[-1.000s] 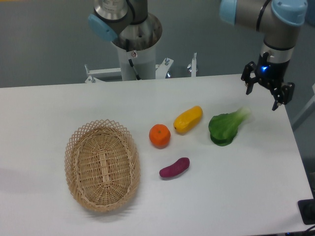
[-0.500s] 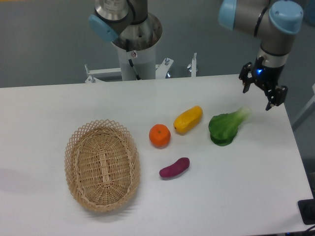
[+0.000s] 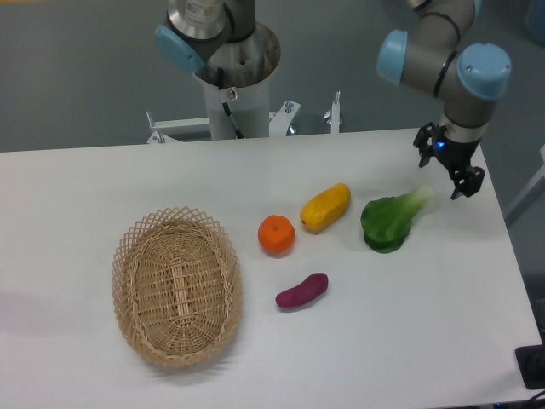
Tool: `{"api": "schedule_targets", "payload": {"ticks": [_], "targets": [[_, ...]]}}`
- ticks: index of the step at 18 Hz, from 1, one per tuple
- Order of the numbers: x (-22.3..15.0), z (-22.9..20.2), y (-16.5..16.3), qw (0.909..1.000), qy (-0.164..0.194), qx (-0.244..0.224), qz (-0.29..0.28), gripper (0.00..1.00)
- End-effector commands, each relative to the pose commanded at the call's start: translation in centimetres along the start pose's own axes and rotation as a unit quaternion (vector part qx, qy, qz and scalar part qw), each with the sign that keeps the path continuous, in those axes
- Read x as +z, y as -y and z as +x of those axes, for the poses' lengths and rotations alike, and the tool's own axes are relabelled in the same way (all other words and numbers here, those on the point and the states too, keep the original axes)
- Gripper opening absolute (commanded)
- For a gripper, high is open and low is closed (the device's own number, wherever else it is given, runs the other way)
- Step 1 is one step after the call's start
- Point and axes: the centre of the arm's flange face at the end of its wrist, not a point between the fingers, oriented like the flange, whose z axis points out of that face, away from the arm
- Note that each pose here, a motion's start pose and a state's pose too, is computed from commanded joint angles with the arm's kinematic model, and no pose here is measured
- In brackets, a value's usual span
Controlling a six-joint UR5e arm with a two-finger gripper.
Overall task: Pick up the green vegetable from the table
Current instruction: 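Move the open gripper over the green bok choy's stem and lower it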
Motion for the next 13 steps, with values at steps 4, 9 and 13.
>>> {"api": "schedule_targets", "payload": {"ticks": [4, 9, 13], "targets": [[1.0, 0.4, 0.3, 0.9999, -0.010, -0.007, 0.007, 1.00], [2.5, 0.5, 1.0, 0.9998, -0.009, -0.018, 0.007, 1.00], [2.7, 0.4, 0.9, 0.9999, -0.003, -0.016, 0.006, 0.90]]}}
